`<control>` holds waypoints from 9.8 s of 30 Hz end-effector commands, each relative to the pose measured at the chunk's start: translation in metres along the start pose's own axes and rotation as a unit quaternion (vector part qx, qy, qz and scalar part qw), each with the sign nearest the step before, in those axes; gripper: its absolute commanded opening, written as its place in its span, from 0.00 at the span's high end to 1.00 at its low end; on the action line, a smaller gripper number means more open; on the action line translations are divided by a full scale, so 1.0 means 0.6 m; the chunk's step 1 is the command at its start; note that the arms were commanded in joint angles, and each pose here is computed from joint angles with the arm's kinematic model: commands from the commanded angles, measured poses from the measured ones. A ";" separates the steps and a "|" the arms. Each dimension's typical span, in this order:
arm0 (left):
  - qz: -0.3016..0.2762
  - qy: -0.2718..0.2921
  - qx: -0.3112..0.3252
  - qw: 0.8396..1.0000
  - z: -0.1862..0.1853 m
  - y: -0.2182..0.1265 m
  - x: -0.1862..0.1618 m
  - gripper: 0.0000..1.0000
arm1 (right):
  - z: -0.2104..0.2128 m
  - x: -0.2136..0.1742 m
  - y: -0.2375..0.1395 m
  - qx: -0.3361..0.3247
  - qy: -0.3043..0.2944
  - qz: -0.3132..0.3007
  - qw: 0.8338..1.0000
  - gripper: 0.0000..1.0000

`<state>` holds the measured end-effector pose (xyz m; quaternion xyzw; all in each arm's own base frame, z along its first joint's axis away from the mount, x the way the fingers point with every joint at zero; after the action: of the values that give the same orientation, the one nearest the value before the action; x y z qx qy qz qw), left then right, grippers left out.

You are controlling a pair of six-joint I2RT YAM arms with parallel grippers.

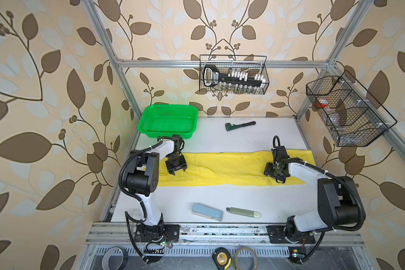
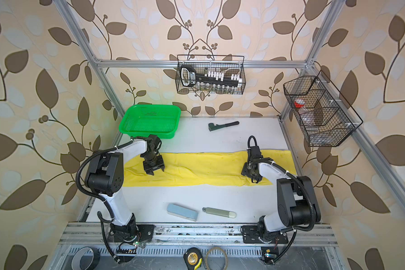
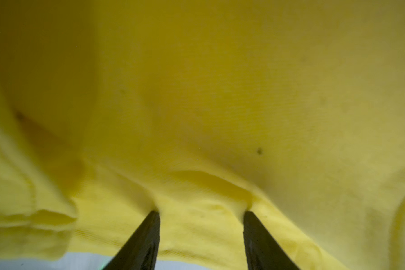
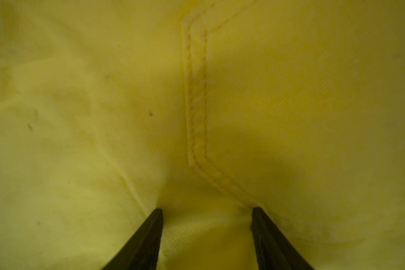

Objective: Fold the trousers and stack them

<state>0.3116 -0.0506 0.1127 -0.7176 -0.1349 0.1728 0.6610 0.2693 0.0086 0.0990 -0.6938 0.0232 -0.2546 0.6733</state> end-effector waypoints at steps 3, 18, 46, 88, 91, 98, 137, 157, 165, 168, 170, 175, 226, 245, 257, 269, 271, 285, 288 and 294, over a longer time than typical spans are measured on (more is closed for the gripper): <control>-0.065 0.094 0.052 0.992 0.038 -0.053 -0.005 0.29 | -0.019 -0.020 -0.013 -0.018 -0.021 0.005 1.000 0.37; -0.115 0.063 0.193 0.972 0.120 -0.036 0.105 0.30 | -0.002 -0.017 -0.019 0.009 -0.041 -0.004 0.999 0.37; -0.070 -0.019 0.116 0.991 0.144 -0.132 0.134 0.27 | 0.042 -0.020 -0.067 0.128 -0.097 -0.033 0.986 0.37; -0.012 -0.148 0.009 0.989 0.289 0.045 0.101 0.33 | 0.230 -0.118 -0.175 0.295 -0.357 -0.141 0.875 0.24; -0.005 -0.154 -0.006 0.988 0.284 0.048 0.098 0.64 | 0.215 -0.101 -0.177 0.292 -0.340 -0.147 0.882 0.24; -0.020 -0.147 0.019 0.989 0.289 -0.022 0.107 1.00 | 0.195 -0.077 -0.176 0.284 -0.322 -0.152 0.890 0.24; -0.140 -0.137 -0.198 0.961 -0.028 -0.368 -0.064 1.00 | 0.117 0.008 -0.159 0.269 -0.238 -0.165 0.918 0.24; -0.038 0.063 -0.157 0.985 -0.405 -0.163 -0.182 1.00 | 0.095 0.009 -0.169 0.260 -0.226 -0.190 0.919 0.24; -0.012 0.087 -0.110 0.990 -0.428 -0.074 -0.195 0.99 | 0.093 0.003 -0.163 0.259 -0.225 -0.185 0.921 0.24; -0.014 0.078 -0.112 0.991 -0.443 -0.057 -0.189 0.97 | 0.092 0.000 -0.160 0.262 -0.223 -0.182 0.921 0.24; -0.020 0.067 -0.121 0.990 -0.449 -0.055 -0.185 0.97 | 0.091 -0.002 -0.160 0.262 -0.222 -0.182 0.921 0.24; -0.001 0.076 -0.140 0.987 -0.457 -0.046 -0.195 0.72 | 0.088 -0.006 -0.158 0.257 -0.229 -0.179 0.922 0.24; 0.054 0.112 -0.080 0.989 -0.002 0.013 -0.037 0.39 | 0.176 -0.061 -0.176 0.318 -0.258 -0.184 0.894 0.25; 0.055 0.093 -0.062 0.992 0.010 -0.070 -0.033 1.00 | 0.191 -0.058 -0.170 0.294 -0.278 -0.174 0.898 0.25; -0.041 -0.014 -0.007 0.999 0.135 -0.242 0.008 1.00 | 0.130 -0.032 -0.143 0.226 -0.243 -0.138 0.933 0.26; -0.125 -0.012 -0.182 0.975 0.025 -0.343 -0.007 1.00 | 0.139 -0.059 -0.089 0.254 -0.198 -0.079 0.943 0.32; -0.120 0.000 -0.205 0.971 -0.014 -0.342 -0.024 1.00 | 0.144 -0.061 -0.080 0.256 -0.195 -0.069 0.945 0.35; -0.106 0.105 -0.285 0.947 -0.301 -0.272 -0.150 1.00 | 0.146 -0.081 -0.014 0.243 -0.176 -0.030 0.953 0.72; -0.087 0.143 -0.268 0.949 -0.358 -0.236 -0.177 1.00 | 0.148 -0.082 -0.011 0.244 -0.177 -0.030 0.953 0.75; -0.060 0.201 -0.249 0.945 -0.441 -0.177 -0.212 1.00 | 0.152 -0.082 -0.010 0.254 -0.175 -0.033 0.951 0.78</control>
<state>0.3076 -0.3116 0.2204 -0.8526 -0.0727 -0.0125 0.5174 0.2631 0.1085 0.0988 -0.5419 -0.1856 -0.1566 0.8046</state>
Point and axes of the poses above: each gripper's point midway between its finger pads, its own y axis out along the fingers, its own z axis along the line the jaws close on, x = y × z, the point moved 8 cm from there along -y, back along the fingers, and after that the axes turned 1 degree about -y, right-handed, at the moved point
